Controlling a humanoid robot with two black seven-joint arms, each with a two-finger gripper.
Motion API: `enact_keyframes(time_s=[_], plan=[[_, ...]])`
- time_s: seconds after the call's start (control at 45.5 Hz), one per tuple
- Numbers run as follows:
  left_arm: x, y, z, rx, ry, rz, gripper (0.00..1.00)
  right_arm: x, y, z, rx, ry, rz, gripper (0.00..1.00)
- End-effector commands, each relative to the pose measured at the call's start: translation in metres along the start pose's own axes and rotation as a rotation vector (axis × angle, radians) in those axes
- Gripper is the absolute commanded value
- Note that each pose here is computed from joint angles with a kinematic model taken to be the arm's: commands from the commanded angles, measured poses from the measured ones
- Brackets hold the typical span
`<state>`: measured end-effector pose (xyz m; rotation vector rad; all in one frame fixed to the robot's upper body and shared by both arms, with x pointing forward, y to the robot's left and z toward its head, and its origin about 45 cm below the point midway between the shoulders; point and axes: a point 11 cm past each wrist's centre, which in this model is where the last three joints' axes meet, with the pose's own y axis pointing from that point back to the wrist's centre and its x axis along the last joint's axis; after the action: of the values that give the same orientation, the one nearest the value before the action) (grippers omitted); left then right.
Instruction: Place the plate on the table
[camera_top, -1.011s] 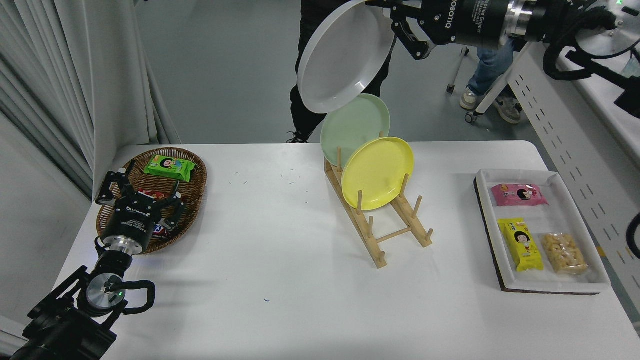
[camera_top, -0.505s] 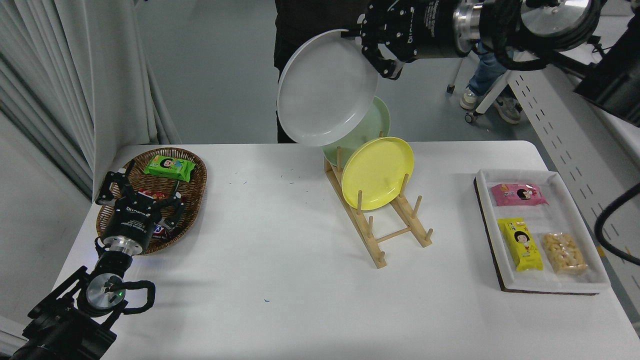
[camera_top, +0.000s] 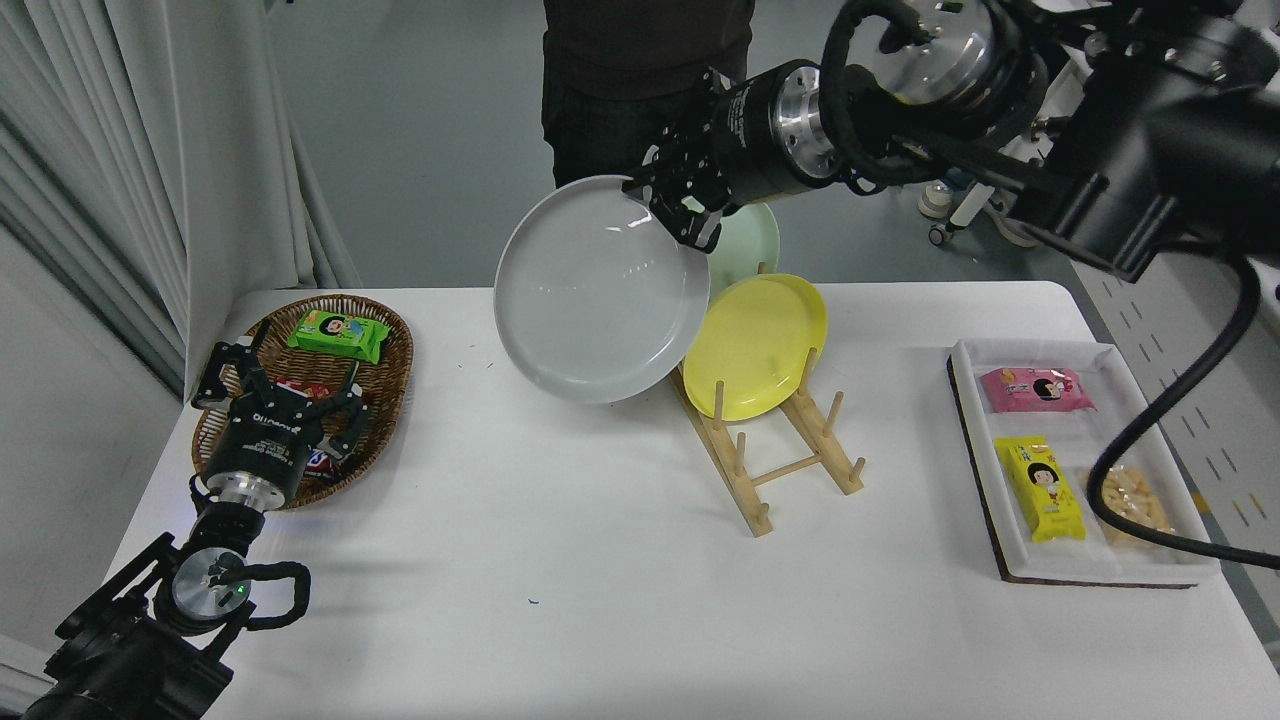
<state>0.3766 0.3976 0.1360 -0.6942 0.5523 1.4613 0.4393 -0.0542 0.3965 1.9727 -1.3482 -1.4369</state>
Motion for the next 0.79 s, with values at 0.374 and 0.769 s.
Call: enact_keyframes(time_s=[0.374, 0.769], plan=[[-0.001, 0.0, 0.0, -0.001, 0.001, -0.002, 0.98, 0.015, -0.046, 0.06, -0.157, -0.159, 0.175, 0.0], [0.0, 0.0, 0.0, 0.0, 0.001, -0.001, 0.98, 0.062, -0.093, 0.083, -0.217, -0.333, 0.224, 0.0]])
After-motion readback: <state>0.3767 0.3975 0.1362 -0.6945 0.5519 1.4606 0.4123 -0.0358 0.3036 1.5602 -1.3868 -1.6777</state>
